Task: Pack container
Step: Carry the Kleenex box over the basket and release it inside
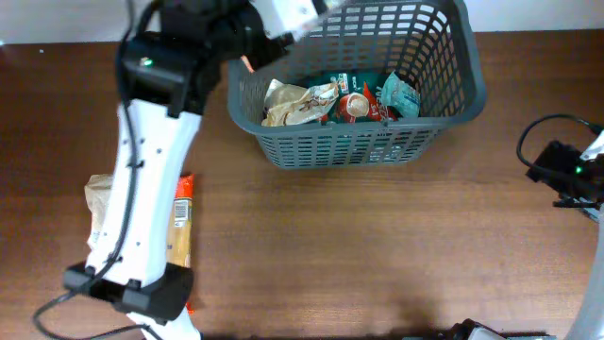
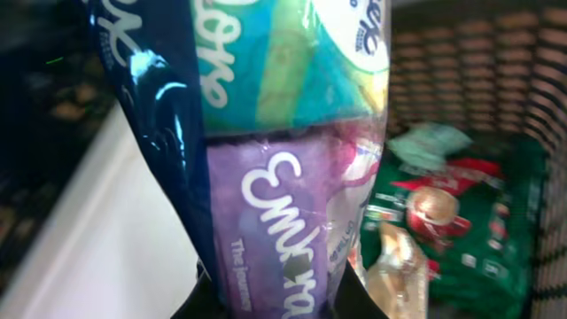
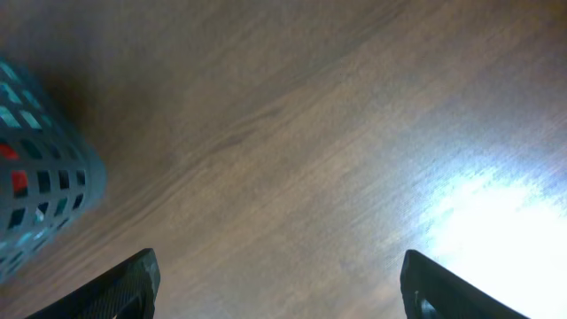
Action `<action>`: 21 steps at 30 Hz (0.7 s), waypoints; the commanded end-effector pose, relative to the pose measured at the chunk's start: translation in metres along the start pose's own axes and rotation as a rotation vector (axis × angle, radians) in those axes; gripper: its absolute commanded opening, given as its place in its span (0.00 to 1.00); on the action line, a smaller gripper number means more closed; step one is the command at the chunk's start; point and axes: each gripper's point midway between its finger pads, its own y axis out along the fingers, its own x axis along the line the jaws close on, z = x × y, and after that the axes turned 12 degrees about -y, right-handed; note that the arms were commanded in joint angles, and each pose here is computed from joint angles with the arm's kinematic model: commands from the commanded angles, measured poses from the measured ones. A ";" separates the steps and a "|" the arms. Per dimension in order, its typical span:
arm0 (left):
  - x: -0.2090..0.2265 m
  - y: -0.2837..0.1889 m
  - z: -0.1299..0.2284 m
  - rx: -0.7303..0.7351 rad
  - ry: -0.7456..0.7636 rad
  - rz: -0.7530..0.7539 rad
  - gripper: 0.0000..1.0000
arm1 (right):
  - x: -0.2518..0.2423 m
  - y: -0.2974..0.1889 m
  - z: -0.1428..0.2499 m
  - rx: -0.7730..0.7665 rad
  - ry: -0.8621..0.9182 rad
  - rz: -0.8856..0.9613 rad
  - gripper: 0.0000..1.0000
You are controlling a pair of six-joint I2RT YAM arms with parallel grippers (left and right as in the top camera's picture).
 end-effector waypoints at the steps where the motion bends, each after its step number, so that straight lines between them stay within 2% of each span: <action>1: -0.036 0.046 0.027 0.032 0.125 0.170 0.02 | 0.000 -0.001 0.005 0.014 0.012 -0.007 0.84; 2: -0.052 0.067 0.047 0.081 0.126 0.234 0.02 | 0.000 -0.001 0.009 0.028 0.013 -0.007 0.84; 6: -0.078 0.104 0.087 0.169 0.109 0.342 0.02 | 0.000 -0.002 0.013 0.048 0.013 -0.008 0.84; 7: -0.082 0.110 0.094 0.183 0.102 0.358 0.09 | 0.000 -0.002 0.014 0.051 0.013 -0.007 0.84; 9: -0.088 0.122 0.107 0.209 0.090 0.379 0.31 | 0.000 -0.002 0.015 0.056 0.013 -0.007 0.84; 12: -0.088 0.126 0.113 0.230 0.066 0.375 0.41 | 0.000 -0.002 0.017 0.063 0.013 -0.007 0.84; 13: -0.086 0.125 0.112 0.234 0.059 0.365 0.48 | 0.000 -0.002 0.017 0.063 0.013 -0.007 0.84; 14: -0.082 0.124 0.111 0.244 0.046 0.345 0.67 | 0.000 -0.002 0.017 0.063 0.009 -0.007 0.84; 15: -0.076 0.122 0.110 0.259 0.029 0.315 0.76 | 0.000 -0.002 0.017 0.063 0.008 -0.004 0.84; 21: -0.029 0.086 0.087 0.308 -0.120 0.073 0.86 | 0.000 -0.002 0.020 0.073 -0.022 -0.005 0.84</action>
